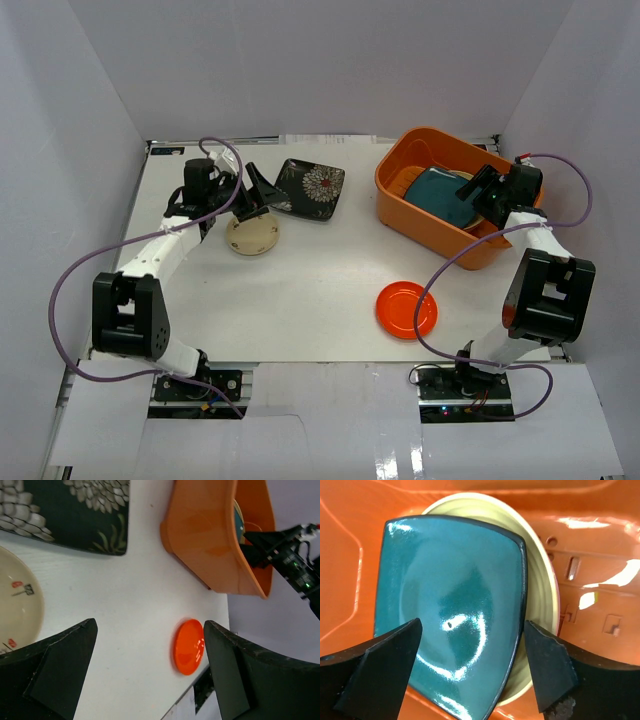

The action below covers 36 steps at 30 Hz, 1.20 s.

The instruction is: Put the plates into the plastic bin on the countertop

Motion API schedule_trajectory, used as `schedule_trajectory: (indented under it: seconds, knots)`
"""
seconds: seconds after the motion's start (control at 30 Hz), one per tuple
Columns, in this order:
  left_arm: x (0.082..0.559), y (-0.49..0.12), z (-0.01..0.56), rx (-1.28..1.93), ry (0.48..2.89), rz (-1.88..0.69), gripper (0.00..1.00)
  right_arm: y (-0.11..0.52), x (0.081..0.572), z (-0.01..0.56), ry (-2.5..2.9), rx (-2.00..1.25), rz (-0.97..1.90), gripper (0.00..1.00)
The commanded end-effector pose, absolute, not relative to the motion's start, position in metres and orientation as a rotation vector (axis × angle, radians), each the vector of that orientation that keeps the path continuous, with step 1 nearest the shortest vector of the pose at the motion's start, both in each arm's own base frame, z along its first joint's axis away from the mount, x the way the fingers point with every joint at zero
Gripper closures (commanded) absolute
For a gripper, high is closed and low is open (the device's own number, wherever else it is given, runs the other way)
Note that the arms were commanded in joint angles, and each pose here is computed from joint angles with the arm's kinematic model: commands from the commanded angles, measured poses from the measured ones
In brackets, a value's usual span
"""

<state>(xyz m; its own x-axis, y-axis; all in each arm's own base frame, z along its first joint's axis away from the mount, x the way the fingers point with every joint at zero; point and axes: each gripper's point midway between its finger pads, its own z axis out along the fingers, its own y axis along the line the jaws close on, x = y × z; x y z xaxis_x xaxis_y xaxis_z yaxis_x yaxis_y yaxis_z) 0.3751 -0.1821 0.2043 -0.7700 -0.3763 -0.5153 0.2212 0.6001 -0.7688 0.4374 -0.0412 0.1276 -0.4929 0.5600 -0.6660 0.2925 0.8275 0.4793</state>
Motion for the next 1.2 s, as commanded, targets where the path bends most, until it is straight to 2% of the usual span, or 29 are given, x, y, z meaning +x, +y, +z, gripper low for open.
schedule_trajectory:
  seconds: [0.0,0.03,0.07,0.13,0.2,0.27,0.33,0.37,0.4,0.47,0.5,0.53,0.57,0.6,0.63,0.8,0.83,0.87,0.9,0.97,1.07,1.1,1.17]
  knots:
    - [0.416,-0.170,0.224,-0.184,2.122,-1.002,0.02,-0.052,0.456,0.192,1.972,0.492,0.209,0.11]
    - [0.426,-0.167,0.210,-0.222,2.165,-0.974,0.02,-0.057,0.454,0.192,1.986,0.506,0.152,0.09]
    - [0.445,-0.160,0.222,-0.254,2.132,-0.907,0.02,-0.057,0.455,0.197,1.980,0.496,0.114,0.06]
    - [0.466,-0.150,0.192,-0.193,2.207,-0.767,0.02,-0.056,0.457,0.215,1.958,0.457,0.010,0.05]
    - [0.492,-0.145,0.200,-0.181,2.192,-0.696,0.02,-0.053,0.457,0.227,1.939,0.431,-0.052,0.05]
    - [0.508,-0.141,0.171,-0.165,2.260,-0.636,0.02,-0.061,0.454,0.240,1.911,0.436,-0.127,0.07]
    - [0.528,-0.140,0.176,-0.128,2.239,-0.599,0.02,-0.062,0.451,0.248,1.891,0.435,-0.146,0.10]
    - [0.536,-0.141,0.155,-0.121,2.273,-0.593,0.02,-0.058,0.450,0.251,1.882,0.426,-0.124,0.11]
    - [0.549,-0.143,0.165,-0.102,2.243,-0.594,0.02,-0.051,0.447,0.261,1.854,0.407,-0.083,0.12]
    - [0.560,-0.147,0.133,-0.052,2.305,-0.597,0.04,-0.029,0.445,0.264,1.829,0.362,0.032,0.25]
    - [0.569,-0.152,0.140,-0.022,2.289,-0.618,0.04,-0.013,0.442,0.275,1.801,0.319,0.116,0.30]
    - [0.573,-0.155,0.136,0.023,2.291,-0.629,0.05,-0.003,0.441,0.277,1.769,0.306,0.177,0.44]
    - [0.576,-0.158,0.111,0.035,2.334,-0.645,0.07,0.011,0.437,0.285,1.745,0.276,0.228,0.51]
    - [0.582,-0.162,0.116,0.054,2.329,-0.663,0.08,0.021,0.435,0.286,1.742,0.249,0.275,0.56]
    - [0.582,-0.167,0.110,0.086,2.341,-0.696,0.09,0.046,0.432,0.287,1.739,0.199,0.328,0.56]
    - [0.579,-0.173,0.071,0.100,2.416,-0.754,0.19,0.091,0.424,0.285,1.752,0.096,0.438,0.55]
    - [0.576,-0.178,0.068,0.110,2.420,-0.796,0.23,0.101,0.422,0.284,1.752,0.076,0.463,0.54]
    - [0.574,-0.182,0.059,0.107,2.433,-0.833,0.37,0.108,0.421,0.283,1.748,0.067,0.488,0.53]
    - [0.572,-0.185,0.056,0.110,2.436,-0.868,0.45,0.113,0.420,0.281,1.755,0.058,0.502,0.53]
    - [0.567,-0.192,0.048,0.097,2.454,-0.925,0.55,0.129,0.418,0.276,1.768,0.033,0.538,0.53]
    - [0.564,-0.191,0.033,0.075,2.476,-0.923,0.77,0.150,0.412,0.268,1.792,-0.008,0.594,0.52]
    - [0.565,-0.190,0.036,0.069,2.468,-0.917,0.90,0.155,0.411,0.268,1.793,-0.016,0.610,0.51]
    - [0.563,-0.189,0.034,0.065,2.465,-0.915,0.97,0.165,0.408,0.264,1.803,-0.035,0.645,0.51]
